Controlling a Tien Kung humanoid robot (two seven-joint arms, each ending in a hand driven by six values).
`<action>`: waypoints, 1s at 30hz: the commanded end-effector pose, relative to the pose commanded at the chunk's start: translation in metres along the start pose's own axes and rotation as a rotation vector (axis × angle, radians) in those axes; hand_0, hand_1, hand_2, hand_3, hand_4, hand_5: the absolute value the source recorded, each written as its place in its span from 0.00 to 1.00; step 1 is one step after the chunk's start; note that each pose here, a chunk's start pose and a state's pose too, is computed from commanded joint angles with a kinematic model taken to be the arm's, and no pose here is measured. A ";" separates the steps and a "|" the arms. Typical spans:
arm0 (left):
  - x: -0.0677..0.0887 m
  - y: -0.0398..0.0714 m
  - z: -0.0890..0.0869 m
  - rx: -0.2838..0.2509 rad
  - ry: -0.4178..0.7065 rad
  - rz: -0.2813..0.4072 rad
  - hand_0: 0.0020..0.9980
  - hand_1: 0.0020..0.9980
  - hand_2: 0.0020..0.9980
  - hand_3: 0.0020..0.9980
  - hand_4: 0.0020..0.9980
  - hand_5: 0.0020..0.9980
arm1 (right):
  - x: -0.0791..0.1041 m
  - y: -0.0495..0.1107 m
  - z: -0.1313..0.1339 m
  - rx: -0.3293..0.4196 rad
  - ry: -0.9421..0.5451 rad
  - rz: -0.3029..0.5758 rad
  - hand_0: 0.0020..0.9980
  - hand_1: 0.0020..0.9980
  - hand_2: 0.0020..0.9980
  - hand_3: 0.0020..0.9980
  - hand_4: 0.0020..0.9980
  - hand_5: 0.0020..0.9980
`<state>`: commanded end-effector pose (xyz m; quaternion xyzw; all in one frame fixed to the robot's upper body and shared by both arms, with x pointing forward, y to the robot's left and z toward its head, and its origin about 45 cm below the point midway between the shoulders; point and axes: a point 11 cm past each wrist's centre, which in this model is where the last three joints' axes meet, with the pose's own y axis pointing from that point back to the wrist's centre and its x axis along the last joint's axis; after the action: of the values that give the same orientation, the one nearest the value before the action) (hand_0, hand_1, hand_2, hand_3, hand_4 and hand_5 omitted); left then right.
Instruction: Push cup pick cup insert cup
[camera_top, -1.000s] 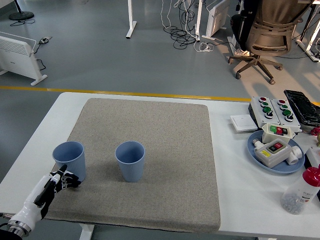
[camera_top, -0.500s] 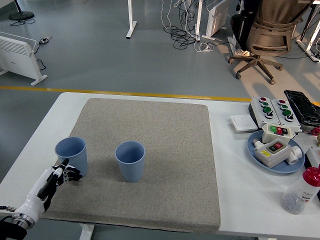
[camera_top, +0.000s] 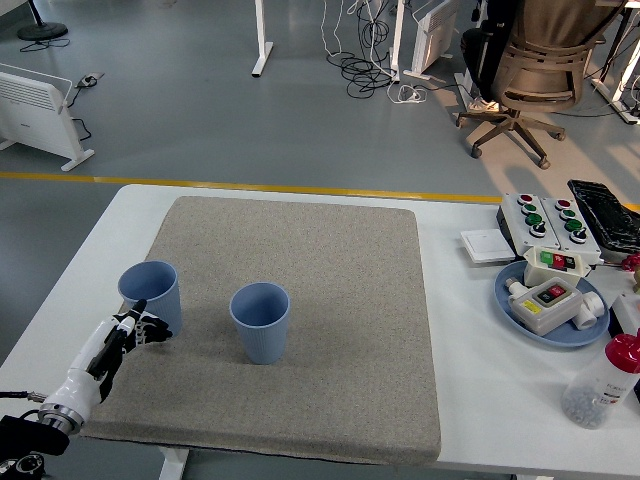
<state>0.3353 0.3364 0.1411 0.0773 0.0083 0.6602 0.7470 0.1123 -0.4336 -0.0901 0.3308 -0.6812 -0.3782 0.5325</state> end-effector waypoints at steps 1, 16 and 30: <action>0.001 -0.003 0.000 0.000 0.006 0.004 0.63 0.58 0.47 0.42 0.60 1.00 | 0.000 0.000 0.001 -0.001 0.001 0.000 0.67 0.60 0.62 0.57 0.10 0.45; 0.003 -0.039 0.014 -0.026 0.016 0.019 0.63 0.58 0.47 0.42 0.59 1.00 | -0.003 0.001 -0.003 0.006 0.006 -0.006 0.67 0.60 0.62 0.57 0.10 0.45; 0.007 -0.064 0.022 -0.023 0.014 0.040 0.63 0.58 0.47 0.42 0.59 1.00 | -0.005 0.002 -0.006 0.011 0.015 -0.008 0.67 0.60 0.62 0.57 0.10 0.45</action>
<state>0.4022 0.3335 0.1548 0.0639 0.0044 0.6757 0.7344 0.1193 -0.4292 -0.0898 0.3393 -0.6777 -0.3742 0.5343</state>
